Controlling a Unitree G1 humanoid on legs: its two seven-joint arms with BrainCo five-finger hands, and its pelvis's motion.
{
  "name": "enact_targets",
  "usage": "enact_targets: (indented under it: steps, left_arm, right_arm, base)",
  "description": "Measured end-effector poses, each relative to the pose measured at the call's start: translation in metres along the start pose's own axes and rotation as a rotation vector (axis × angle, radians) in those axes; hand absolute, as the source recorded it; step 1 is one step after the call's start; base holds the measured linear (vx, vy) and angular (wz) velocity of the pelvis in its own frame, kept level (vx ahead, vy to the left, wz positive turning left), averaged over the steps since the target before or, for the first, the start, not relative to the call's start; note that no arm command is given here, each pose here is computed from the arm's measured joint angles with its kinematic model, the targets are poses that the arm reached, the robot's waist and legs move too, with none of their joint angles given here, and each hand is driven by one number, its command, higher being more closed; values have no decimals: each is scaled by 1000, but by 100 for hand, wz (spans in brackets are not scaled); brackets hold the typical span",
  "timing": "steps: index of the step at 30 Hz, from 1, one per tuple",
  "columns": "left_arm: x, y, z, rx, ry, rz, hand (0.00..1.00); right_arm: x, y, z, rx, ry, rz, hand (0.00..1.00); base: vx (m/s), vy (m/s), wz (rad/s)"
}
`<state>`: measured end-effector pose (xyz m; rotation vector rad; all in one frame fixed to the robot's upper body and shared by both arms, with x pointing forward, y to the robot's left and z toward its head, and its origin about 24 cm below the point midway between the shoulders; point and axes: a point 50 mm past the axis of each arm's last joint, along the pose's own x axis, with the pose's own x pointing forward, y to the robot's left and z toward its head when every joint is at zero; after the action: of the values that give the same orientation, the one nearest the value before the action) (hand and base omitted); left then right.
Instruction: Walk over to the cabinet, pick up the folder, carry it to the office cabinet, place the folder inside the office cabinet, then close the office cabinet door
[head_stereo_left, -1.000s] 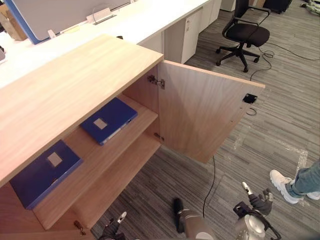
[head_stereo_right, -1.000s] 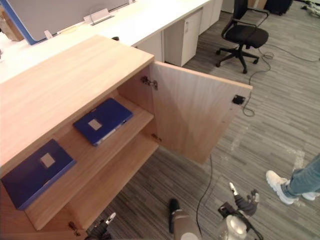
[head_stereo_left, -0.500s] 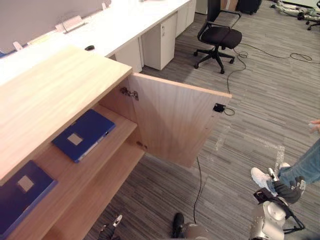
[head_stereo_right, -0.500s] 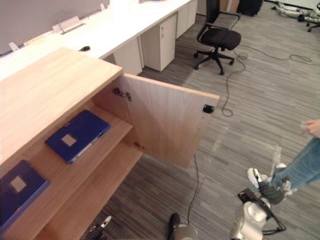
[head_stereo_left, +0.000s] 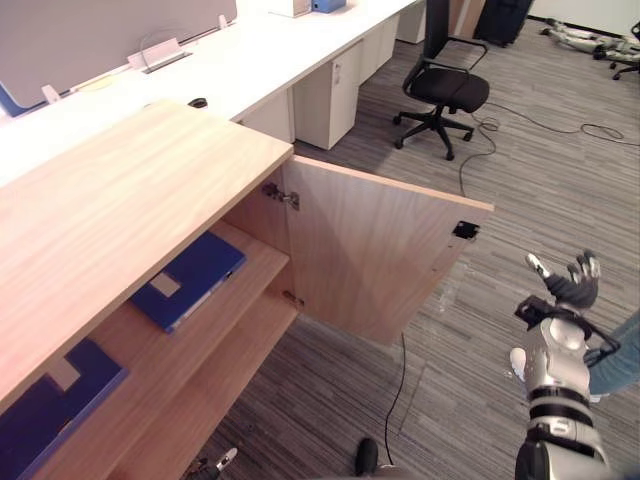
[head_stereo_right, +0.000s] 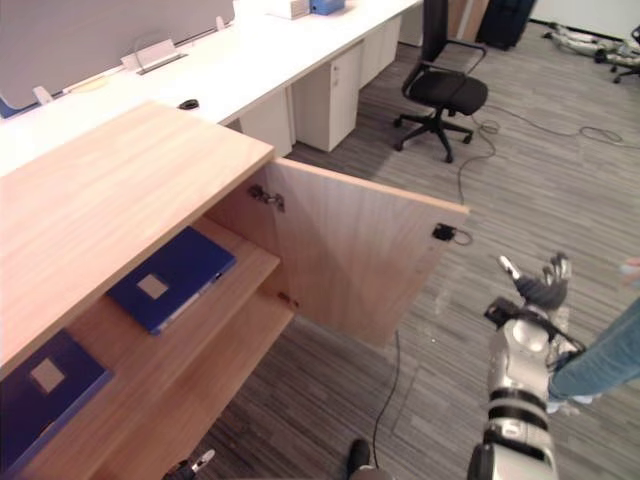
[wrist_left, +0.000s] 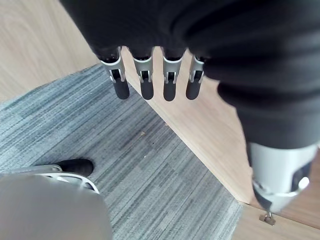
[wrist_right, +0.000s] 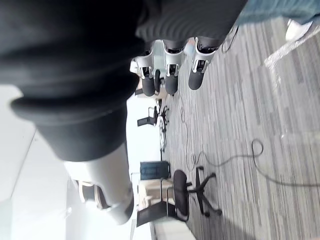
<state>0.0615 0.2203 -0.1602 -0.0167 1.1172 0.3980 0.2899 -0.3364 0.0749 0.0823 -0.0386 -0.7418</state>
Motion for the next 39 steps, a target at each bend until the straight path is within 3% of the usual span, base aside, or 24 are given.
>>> enact_targets:
  steps: [8,16,20,24,29,33,36,39]
  left_arm:
    - [-4,-3,-14,26,33,-27,0]
    - [-5,-10,-15,9,29,-76,0]
    - [-6,-10,-15,-5,31,-77,0]
    - [-5,-11,-13,0,24,-93,0]
    - [-5,-13,-11,76,15,-141,0]
    - [-3,-10,-7,145,1,-160,0]
    - [-2,-10,-3,197,-10,-183,0]
    - [-2,-7,-2,216,-9,-184,0]
  right_arm:
    - [34,36,36,-37,-16,118,0]
    - [55,43,70,34,-8,111,0]
    - [58,41,71,-18,9,144,0]
    - [59,40,68,-201,27,244,0]
    - [59,41,68,-587,5,391,0]
    - [51,49,59,-794,-32,488,0]
    - [38,60,51,-975,-98,605,0]
    - [14,71,46,-1253,-196,831,0]
  base:
    - [-10,-9,16]
    - [-67,30,21]
    - [-96,26,7]
    - [-139,1,11]
    - [-145,-29,0]
    - [-135,-75,-7]
    - [-62,-82,-19]
    - [7,-71,-17]
